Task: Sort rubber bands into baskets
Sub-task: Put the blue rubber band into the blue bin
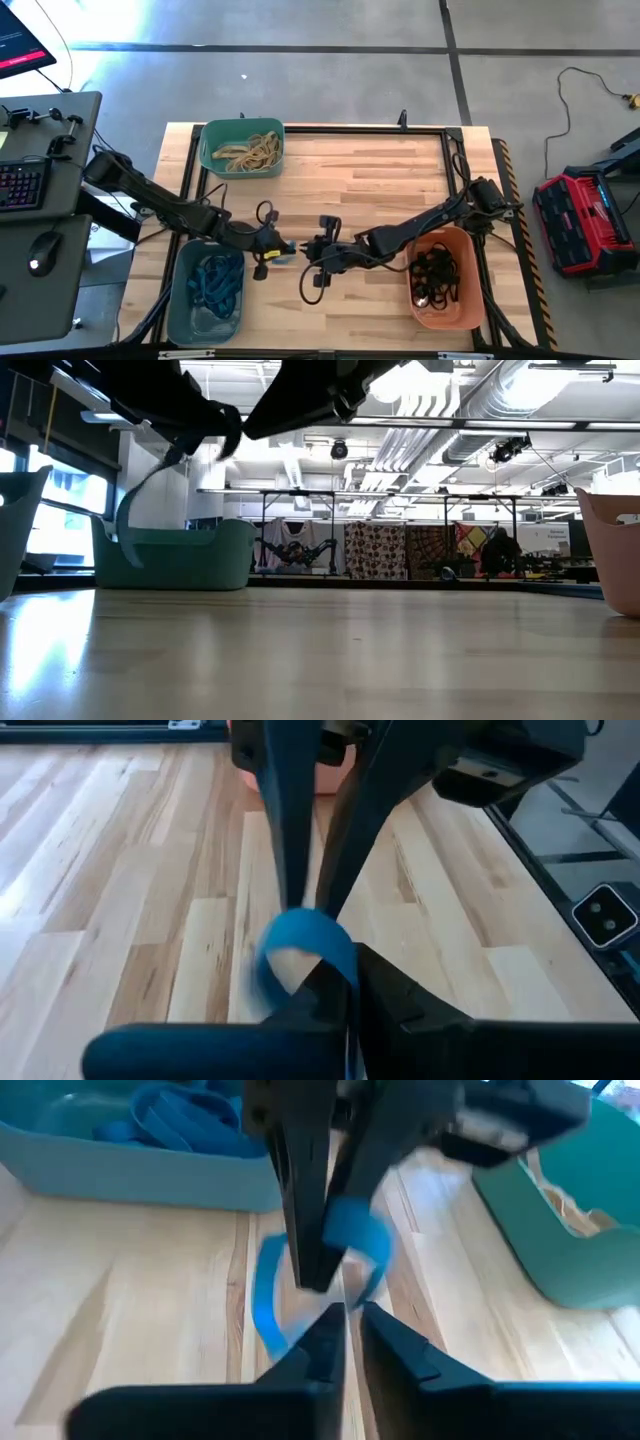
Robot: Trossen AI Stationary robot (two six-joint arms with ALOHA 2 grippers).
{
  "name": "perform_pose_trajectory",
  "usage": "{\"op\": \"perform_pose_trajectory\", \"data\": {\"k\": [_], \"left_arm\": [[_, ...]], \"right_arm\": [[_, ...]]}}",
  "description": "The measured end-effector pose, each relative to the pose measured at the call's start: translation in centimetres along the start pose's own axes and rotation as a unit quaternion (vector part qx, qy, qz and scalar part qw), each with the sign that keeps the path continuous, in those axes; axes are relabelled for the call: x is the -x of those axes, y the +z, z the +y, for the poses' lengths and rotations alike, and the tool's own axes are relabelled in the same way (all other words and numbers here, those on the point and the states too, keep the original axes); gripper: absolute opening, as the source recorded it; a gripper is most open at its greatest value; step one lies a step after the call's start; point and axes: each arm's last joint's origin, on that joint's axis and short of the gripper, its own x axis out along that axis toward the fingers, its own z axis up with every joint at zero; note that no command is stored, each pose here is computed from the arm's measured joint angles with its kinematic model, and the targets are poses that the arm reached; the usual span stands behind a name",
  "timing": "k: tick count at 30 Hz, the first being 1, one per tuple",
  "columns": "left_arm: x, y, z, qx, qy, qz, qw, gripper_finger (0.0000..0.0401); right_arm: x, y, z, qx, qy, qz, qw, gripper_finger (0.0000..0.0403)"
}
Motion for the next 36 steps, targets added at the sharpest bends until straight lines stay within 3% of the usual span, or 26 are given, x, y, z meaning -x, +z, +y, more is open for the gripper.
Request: {"op": "perform_pose_trajectory", "data": {"k": [6,9,12,18,28,36], "left_arm": [[1.4,0.5,0.0,0.000,-0.036,-0.001,0.999,0.0001],[2.7,1.1,-0.1,0.001,-0.061,-0.013,0.998,0.0001],[4.2,1.4,-0.3,-0.002,-0.082,-0.015,0.997,0.0001],[7.2,1.1,-1.3,-0.005,-0.156,0.007,0.988,0.0000],[11.3,-0.4,-3.4,0.036,-0.284,0.090,0.954,0.0000],[12.9,-2.9,-4.3,0.118,-0.264,0.237,0.928,0.0000]], "right_arm": [[0.1,-0.3,-0.1,-0.002,-0.002,0.019,1.000,0.0109],[0.5,-0.5,-0.5,0.002,-0.025,0.036,0.999,0.0124],[0.9,-0.6,-0.9,0.009,-0.046,0.048,0.998,0.0104],[0.9,-0.9,-1.2,0.021,-0.050,0.066,0.996,0.0009],[0.7,-1.1,-1.8,0.020,-0.056,0.079,0.995,0.0002],[0.7,-1.2,-1.8,0.020,-0.056,0.084,0.995,0.0001]]}}
